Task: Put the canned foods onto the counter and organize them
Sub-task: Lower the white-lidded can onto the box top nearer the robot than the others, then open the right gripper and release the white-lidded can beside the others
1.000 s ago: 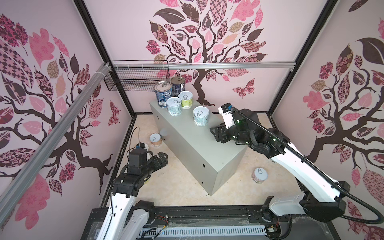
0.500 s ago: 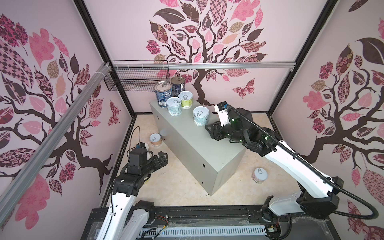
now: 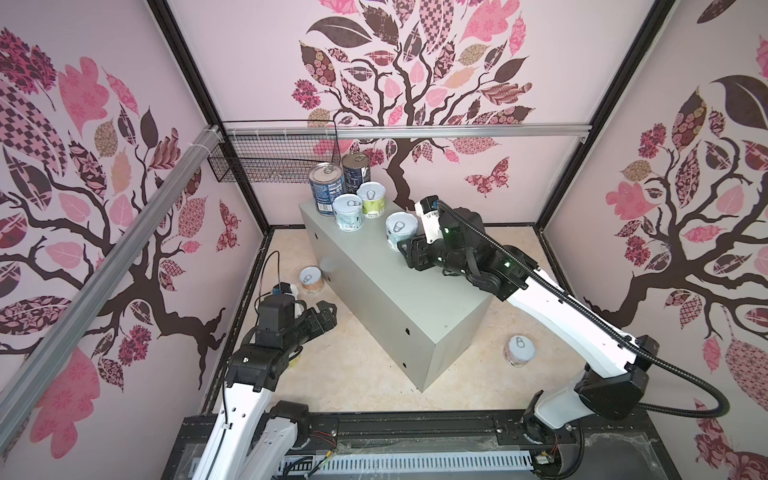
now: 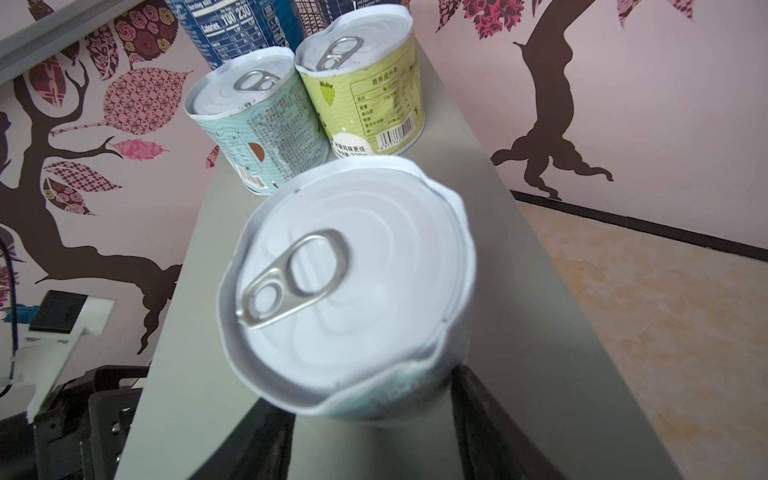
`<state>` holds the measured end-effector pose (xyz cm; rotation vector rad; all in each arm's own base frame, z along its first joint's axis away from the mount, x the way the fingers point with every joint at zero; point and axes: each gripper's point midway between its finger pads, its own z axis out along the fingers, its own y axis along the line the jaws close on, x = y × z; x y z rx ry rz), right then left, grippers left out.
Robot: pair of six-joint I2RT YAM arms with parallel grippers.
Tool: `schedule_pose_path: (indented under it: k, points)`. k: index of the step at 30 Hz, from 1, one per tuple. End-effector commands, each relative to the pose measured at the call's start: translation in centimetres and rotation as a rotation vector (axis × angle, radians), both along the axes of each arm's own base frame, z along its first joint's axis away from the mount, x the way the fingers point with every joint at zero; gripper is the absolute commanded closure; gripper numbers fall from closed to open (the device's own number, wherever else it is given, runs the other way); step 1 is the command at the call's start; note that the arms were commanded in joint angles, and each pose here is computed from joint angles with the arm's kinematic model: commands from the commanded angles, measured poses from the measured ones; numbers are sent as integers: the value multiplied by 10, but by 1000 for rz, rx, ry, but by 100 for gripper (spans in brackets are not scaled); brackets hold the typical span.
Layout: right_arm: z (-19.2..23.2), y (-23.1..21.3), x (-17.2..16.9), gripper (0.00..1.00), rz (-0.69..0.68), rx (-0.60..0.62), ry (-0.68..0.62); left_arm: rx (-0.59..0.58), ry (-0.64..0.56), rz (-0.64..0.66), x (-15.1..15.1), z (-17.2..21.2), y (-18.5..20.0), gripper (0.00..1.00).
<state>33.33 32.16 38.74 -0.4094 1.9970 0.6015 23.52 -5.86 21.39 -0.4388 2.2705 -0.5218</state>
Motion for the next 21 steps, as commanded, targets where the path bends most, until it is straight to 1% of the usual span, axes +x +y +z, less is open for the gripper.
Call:
schedule_pose_path:
  k: [1,21]
  points:
    - [10,6,9,38,-23,21,-22,5,-4,-17,1,-4,-1,3]
    - [3,24,44,37,-73,-18,-30,7,13,-37,1,-11,-4,3]
